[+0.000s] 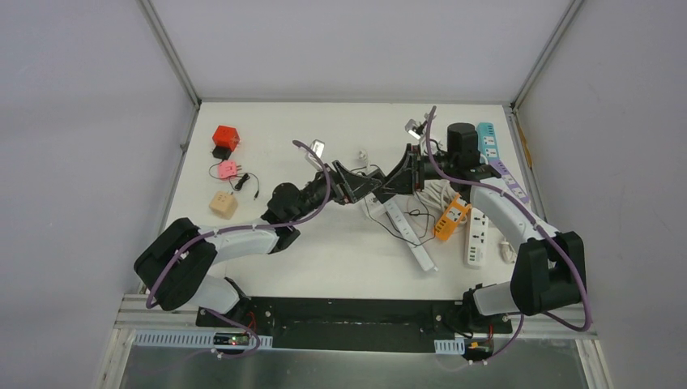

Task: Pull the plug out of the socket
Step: Place the plug at the corner of the board.

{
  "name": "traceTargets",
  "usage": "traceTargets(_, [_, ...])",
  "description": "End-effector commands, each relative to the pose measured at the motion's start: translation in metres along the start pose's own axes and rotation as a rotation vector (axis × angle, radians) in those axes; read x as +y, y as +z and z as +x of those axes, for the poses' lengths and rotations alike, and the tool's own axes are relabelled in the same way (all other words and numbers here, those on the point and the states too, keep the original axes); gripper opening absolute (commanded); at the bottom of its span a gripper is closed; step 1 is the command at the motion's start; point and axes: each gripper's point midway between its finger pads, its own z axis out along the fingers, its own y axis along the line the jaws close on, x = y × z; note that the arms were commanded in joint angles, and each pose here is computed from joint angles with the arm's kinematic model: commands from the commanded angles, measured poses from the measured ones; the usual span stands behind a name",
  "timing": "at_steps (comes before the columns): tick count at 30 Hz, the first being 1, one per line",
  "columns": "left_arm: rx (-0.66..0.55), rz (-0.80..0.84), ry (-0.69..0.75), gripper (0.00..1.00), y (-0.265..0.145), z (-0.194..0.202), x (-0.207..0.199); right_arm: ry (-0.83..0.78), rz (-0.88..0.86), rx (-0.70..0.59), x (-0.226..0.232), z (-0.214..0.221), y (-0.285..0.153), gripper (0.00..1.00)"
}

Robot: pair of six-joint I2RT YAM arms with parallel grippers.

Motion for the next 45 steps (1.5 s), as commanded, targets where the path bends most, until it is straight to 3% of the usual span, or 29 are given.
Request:
traceTargets(1, [-0.094, 0.126, 0.008, 0.87, 0.011, -0.034, -0.032, -0.06, -0.056, -0.009, 0.009, -0.008, 0.002, 0.0])
traceTargets(7, [-0.089, 0.136, -0.001, 0.74, 0.011, -0.032, -0.033, -0.051, -0.057, -0.006, 0.008, -0.007, 0.003, 0.0])
traceTargets(18, [-0.073, 0.192, -0.011, 0.65, 0.014, -0.024, -0.036, -0.033, -0.057, 0.0, 0.001, -0.006, 0.005, 0.0])
traceTargets(23, [-0.069, 0.199, -0.003, 0.42, 0.014, -0.023, -0.038, -0.025, -0.058, 0.003, -0.001, -0.005, 0.006, 0.0])
traceTargets(28, [-0.064, 0.214, 0.009, 0.0, 0.014, -0.022, -0.039, 0.015, -0.084, 0.008, 0.005, -0.004, 0.006, 0.0])
traceTargets(29, [-0.067, 0.217, 0.011, 0.0, 0.013, -0.022, -0.04, 0.015, -0.083, 0.007, 0.005, -0.004, 0.005, 0.05])
traceTargets(31, [-0.082, 0.22, 0.012, 0.0, 0.012, -0.025, -0.041, 0.015, -0.079, 0.006, 0.005, -0.005, 0.005, 0.26])
traceTargets(33, [-0.099, 0.208, 0.012, 0.0, 0.01, -0.028, -0.04, 0.013, -0.075, 0.005, 0.006, -0.006, 0.005, 0.58])
traceTargets(36, [-0.128, 0.178, 0.012, 0.0, 0.005, -0.035, -0.035, -0.003, -0.07, -0.003, 0.01, -0.01, 0.002, 0.98])
traceTargets(45, [-0.203, 0.087, 0.015, 0.0, -0.02, -0.076, -0.017, -0.07, -0.022, -0.022, 0.009, -0.017, -0.019, 1.0])
